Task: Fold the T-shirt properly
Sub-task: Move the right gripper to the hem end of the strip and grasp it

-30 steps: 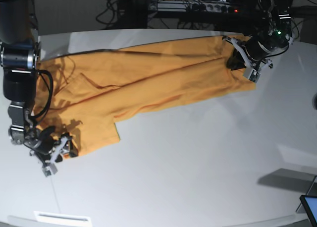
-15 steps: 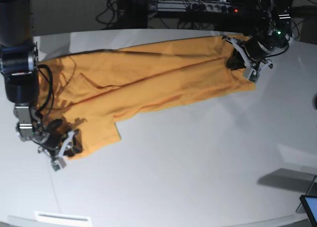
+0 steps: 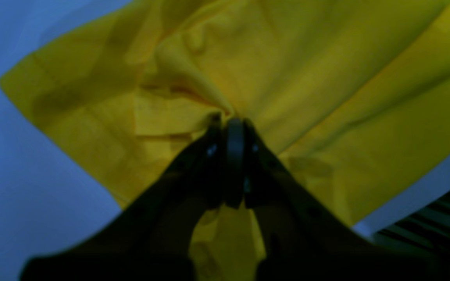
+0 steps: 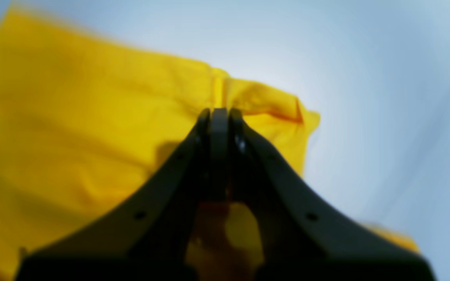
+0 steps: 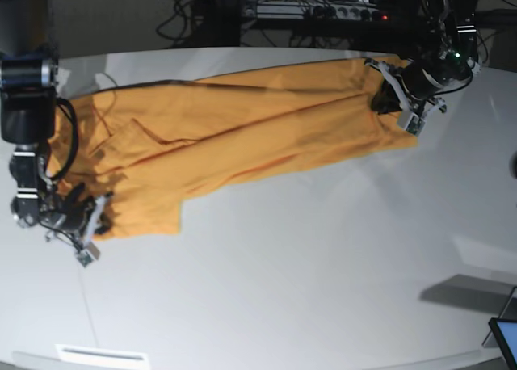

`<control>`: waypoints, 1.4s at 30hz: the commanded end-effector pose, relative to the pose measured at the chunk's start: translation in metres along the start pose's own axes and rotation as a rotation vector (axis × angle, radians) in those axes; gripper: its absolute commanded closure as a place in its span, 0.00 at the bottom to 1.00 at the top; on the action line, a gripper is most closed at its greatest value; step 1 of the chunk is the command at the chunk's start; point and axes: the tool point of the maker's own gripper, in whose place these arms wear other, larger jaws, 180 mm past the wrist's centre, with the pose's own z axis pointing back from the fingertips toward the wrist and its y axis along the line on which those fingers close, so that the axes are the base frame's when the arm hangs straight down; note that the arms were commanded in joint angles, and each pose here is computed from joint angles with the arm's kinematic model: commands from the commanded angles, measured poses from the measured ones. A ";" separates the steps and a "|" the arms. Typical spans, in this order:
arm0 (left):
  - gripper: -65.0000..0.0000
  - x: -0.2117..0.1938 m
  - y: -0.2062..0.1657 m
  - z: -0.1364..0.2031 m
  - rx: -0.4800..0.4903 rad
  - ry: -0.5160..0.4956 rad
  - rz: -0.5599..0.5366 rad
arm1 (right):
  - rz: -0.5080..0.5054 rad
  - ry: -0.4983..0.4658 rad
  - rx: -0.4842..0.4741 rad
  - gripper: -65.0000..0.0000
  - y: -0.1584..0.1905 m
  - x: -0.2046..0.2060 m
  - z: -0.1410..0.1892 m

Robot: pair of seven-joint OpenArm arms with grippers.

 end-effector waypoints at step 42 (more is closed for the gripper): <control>1.00 -0.005 0.019 0.002 0.063 0.063 -0.021 | 0.135 -0.091 -0.311 0.46 0.008 -0.007 0.141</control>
